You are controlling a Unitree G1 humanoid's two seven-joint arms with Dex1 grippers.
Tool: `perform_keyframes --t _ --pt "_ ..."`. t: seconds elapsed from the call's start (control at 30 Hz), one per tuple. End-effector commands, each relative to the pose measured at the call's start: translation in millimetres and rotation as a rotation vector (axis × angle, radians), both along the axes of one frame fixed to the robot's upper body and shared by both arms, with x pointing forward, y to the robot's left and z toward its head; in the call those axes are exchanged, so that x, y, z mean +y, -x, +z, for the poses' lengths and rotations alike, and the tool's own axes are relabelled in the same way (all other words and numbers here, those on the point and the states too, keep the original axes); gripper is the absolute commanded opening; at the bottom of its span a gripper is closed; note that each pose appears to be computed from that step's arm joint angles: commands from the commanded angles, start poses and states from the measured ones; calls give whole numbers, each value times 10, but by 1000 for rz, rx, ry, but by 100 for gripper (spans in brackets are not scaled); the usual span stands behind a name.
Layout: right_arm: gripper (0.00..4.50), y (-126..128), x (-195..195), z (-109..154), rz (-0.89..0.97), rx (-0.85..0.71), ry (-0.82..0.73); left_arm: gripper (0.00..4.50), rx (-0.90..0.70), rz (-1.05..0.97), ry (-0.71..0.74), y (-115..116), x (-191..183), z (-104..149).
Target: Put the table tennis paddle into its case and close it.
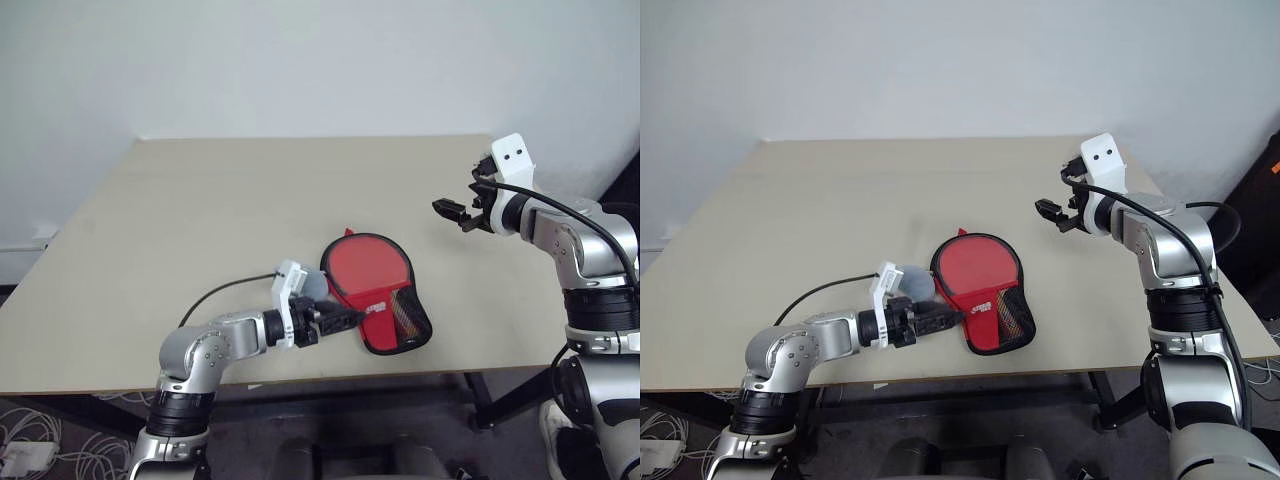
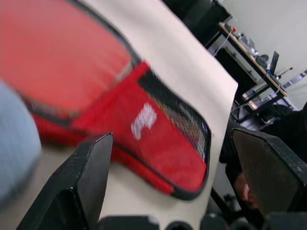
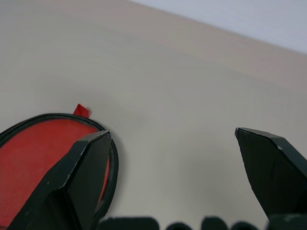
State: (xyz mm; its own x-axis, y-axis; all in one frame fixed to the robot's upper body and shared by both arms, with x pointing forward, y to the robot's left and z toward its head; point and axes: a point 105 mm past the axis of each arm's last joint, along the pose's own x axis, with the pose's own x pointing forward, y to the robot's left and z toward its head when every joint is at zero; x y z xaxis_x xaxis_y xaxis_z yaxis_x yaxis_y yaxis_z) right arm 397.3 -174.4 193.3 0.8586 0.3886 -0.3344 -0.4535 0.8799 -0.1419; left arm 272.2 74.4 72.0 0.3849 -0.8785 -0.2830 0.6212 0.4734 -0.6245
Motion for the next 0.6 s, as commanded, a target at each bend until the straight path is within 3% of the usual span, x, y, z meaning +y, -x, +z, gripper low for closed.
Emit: perform_keyframes --t 0.03,0.6 --pt "450 18 16 183 -2 -65 -23 417 34 -50 -10 89 -121 -2" --pt "450 79 145 140 -1 -61 -72 417 291 68 -67 69 -164 -275"
